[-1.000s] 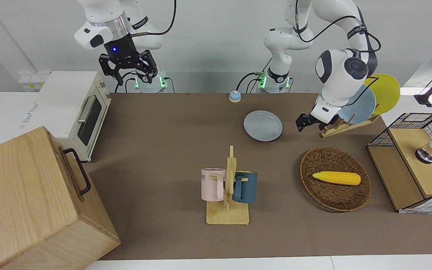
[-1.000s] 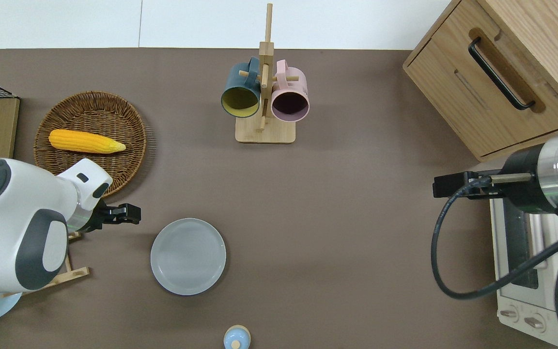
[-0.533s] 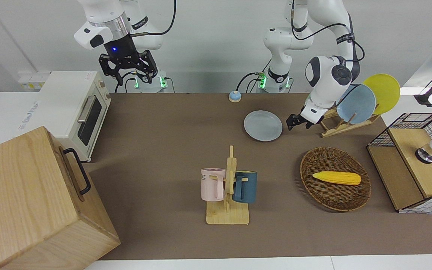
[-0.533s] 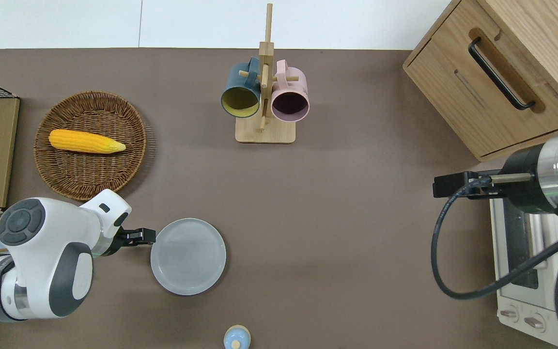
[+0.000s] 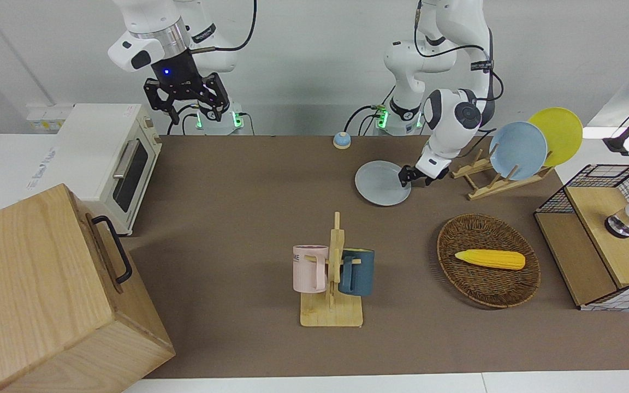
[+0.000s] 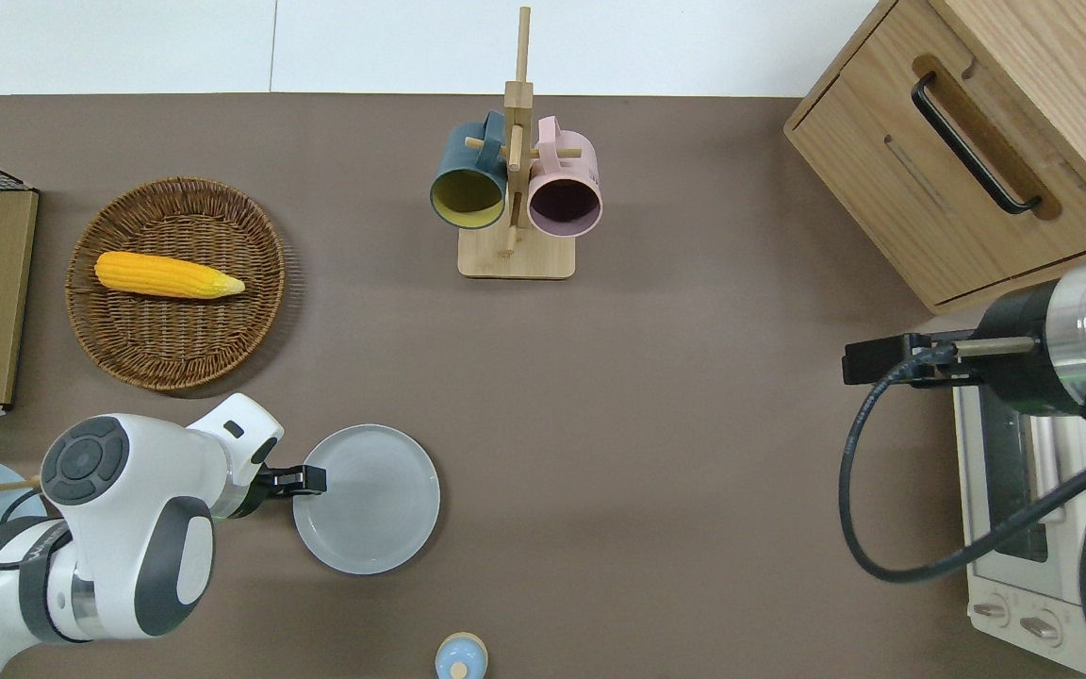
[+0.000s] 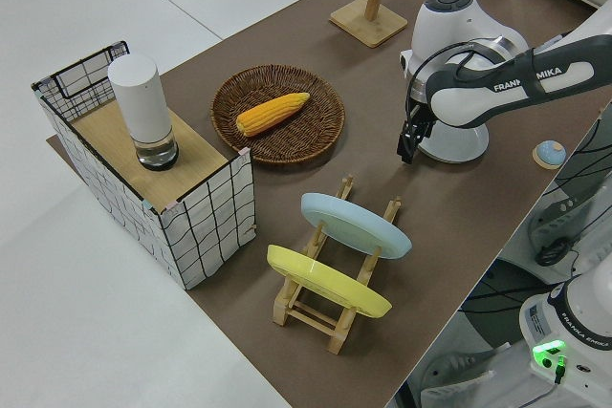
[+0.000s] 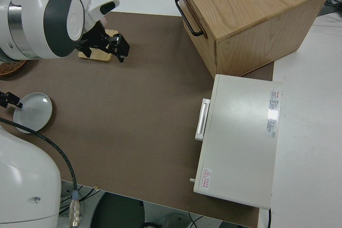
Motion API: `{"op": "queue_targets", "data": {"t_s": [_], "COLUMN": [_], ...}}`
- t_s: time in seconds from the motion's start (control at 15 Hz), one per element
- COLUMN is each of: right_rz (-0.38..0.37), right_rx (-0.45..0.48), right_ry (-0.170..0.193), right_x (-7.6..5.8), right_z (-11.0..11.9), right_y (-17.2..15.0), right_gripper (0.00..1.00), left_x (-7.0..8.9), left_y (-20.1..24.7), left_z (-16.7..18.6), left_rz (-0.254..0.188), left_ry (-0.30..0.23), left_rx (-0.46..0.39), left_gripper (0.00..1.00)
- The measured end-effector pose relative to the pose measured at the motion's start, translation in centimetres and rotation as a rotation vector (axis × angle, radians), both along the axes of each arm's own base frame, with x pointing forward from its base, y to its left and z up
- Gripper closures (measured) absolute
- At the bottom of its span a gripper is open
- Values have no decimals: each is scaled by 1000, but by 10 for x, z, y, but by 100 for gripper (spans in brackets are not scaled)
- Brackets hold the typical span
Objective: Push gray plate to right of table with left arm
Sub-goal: 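Push the gray plate with the left gripper toward the toaster oven, then keep pushing the gray plate farther toward the right arm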
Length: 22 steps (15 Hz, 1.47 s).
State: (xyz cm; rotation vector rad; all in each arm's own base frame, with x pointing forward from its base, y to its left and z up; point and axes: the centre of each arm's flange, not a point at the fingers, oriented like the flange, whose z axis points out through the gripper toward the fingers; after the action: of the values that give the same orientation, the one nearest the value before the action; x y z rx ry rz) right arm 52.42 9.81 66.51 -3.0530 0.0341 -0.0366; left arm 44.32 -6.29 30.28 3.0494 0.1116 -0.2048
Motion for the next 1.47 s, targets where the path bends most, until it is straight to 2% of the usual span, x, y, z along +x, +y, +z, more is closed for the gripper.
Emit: {"op": "queue_targets", "data": {"t_s": [0.2, 0.27, 0.47, 0.53, 0.8, 1.13, 1.2, 1.47], "right_rz": [0, 0, 0, 0, 0, 0, 0, 0], "right_rx": [0, 0, 0, 0, 0, 0, 0, 0], "right_ry": [0, 0, 0, 0, 0, 0, 0, 0], "right_x": [0, 0, 0, 0, 0, 0, 0, 0], "right_z": [0, 0, 0, 0, 0, 0, 0, 0], "right_y": [0, 0, 0, 0, 0, 0, 0, 0], "right_gripper": [0, 0, 0, 0, 0, 0, 0, 0], "left_x": [-5, -6, -9, -10, -14, -21, -23, -30], "left_y": [-9, -10, -11, -11, -18, -47, -55, -80], "left_z": [-2, -2, -2, -2, -2, -2, -2, -2], "left_rz": [-10, -9, -10, -10, -13, 8, 15, 48], "left_ry": [5, 7, 9, 9, 10, 13, 13, 14], "left_rx": [3, 5, 6, 6, 10, 30, 36, 22], "left_gripper": [15, 22, 57, 62, 66, 71, 78, 84]}}
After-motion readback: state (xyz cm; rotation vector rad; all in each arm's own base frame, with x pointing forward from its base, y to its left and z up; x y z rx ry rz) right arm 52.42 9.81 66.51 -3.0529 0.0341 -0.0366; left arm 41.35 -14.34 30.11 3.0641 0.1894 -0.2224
